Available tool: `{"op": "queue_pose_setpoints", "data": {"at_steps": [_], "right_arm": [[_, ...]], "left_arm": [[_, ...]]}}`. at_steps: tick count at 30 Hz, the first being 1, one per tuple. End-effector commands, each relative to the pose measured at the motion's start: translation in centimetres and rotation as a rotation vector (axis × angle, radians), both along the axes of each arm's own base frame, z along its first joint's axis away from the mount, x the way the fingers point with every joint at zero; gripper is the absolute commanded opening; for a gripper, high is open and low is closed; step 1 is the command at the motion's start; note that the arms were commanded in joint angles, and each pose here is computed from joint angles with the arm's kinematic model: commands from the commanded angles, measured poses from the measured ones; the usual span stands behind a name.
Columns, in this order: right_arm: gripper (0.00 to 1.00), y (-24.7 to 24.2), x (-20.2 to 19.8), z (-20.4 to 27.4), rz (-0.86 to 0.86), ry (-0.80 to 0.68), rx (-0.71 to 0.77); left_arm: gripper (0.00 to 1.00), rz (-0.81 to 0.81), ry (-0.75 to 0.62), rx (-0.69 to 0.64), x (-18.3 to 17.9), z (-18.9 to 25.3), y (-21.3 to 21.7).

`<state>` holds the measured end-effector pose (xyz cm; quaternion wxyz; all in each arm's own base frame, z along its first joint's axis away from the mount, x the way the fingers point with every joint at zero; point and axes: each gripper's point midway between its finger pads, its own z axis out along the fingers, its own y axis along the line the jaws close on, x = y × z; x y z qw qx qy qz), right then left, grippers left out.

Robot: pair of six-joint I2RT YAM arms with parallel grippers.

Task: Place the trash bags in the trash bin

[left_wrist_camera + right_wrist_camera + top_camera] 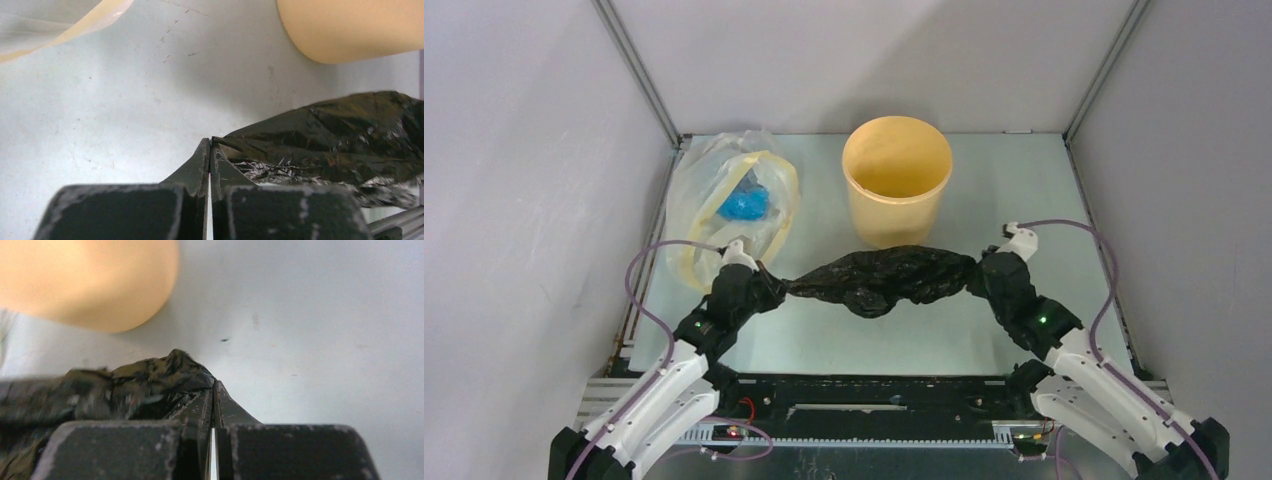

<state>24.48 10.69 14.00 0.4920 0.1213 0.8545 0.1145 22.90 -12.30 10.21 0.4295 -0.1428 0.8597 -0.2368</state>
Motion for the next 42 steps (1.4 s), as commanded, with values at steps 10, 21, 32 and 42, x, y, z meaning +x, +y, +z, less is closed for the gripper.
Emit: {"op": "queue_pose_setpoints", "data": {"at_steps": [10,21,32,42], "right_arm": [[0.04,-8.0,0.0,-1.2,-0.287,0.077,-0.042],[0.67,2.2,-1.8,3.3,0.329,-0.068,0.0],[0.71,7.3,-0.4,3.5,0.387,0.009,-0.154],[0.72,8.6,2.1,1.2,0.187,0.013,-0.196]], "left_arm": [[0.0,0.062,-0.023,0.005,1.0,-0.9,1.5],[0.0,-0.148,-0.132,-0.109,0.8,1.9,-2.4],[0.0,-0.187,-0.217,-0.139,0.3,4.1,-2.8],[0.0,-0.332,-0.19,-0.213,-1.2,2.9,-5.2]]}}
